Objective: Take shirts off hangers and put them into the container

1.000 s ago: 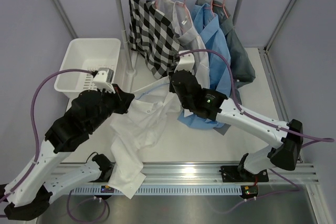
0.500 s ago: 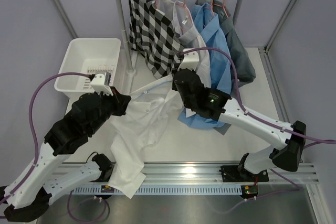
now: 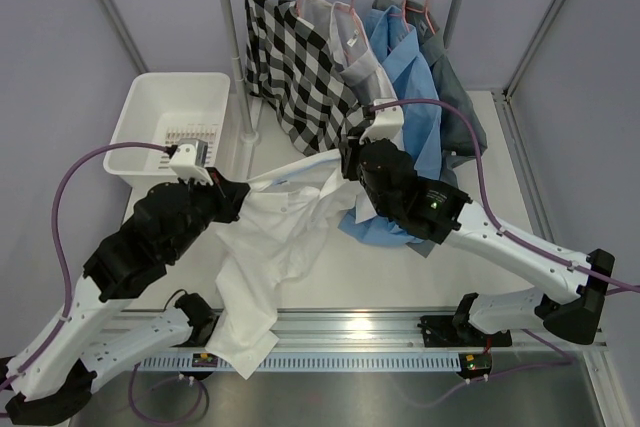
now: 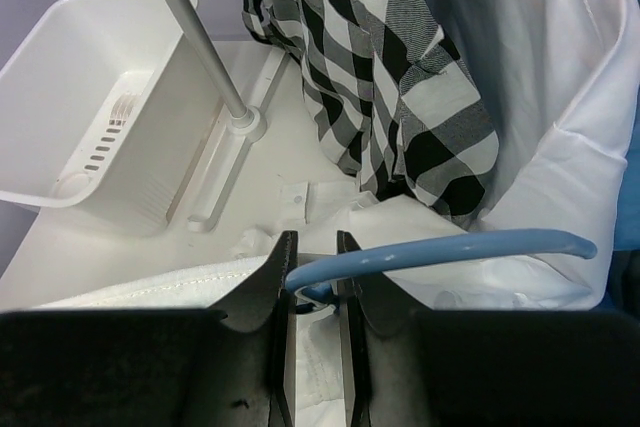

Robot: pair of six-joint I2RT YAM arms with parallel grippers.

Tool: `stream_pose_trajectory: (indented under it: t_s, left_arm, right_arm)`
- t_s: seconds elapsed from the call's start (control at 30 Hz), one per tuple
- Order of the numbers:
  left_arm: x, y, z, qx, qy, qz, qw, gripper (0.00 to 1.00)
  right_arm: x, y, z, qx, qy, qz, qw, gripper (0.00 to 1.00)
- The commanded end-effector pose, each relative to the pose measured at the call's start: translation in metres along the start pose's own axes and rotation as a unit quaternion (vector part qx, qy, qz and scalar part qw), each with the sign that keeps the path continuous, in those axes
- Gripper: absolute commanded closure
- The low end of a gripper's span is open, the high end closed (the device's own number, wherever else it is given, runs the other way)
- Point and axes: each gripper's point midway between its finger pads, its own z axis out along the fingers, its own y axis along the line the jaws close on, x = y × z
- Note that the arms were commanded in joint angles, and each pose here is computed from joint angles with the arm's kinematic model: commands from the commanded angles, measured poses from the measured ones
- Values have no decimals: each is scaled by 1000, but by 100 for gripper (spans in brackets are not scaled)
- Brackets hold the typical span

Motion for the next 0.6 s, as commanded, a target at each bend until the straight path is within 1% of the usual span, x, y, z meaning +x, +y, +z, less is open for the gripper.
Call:
stream_pose_trajectory:
  t_s: [0.0, 0.1, 0.23, 0.43, 0.57]
  left_arm:
    - [0, 41, -15, -80, -19, 29, 996, 100]
    - [0, 57, -24, -105, -34, 29, 993, 100]
    - [8, 68, -32, -118, -36, 31, 992, 100]
    - [19, 74, -22, -141, -18, 36, 989, 100]
    - [19, 80, -20, -159, -21, 42, 986, 100]
  right_arm:
    - [-44, -63, -15, 139, -60, 5, 988, 100]
    - [-48, -65, -20, 127, -67, 20, 989, 100]
    - [-58, -75, -28, 141, -77, 23, 987, 100]
    - [-72, -69, -38, 103, -91, 52, 989, 100]
    - [-86, -80, -47, 123, -101, 50, 986, 100]
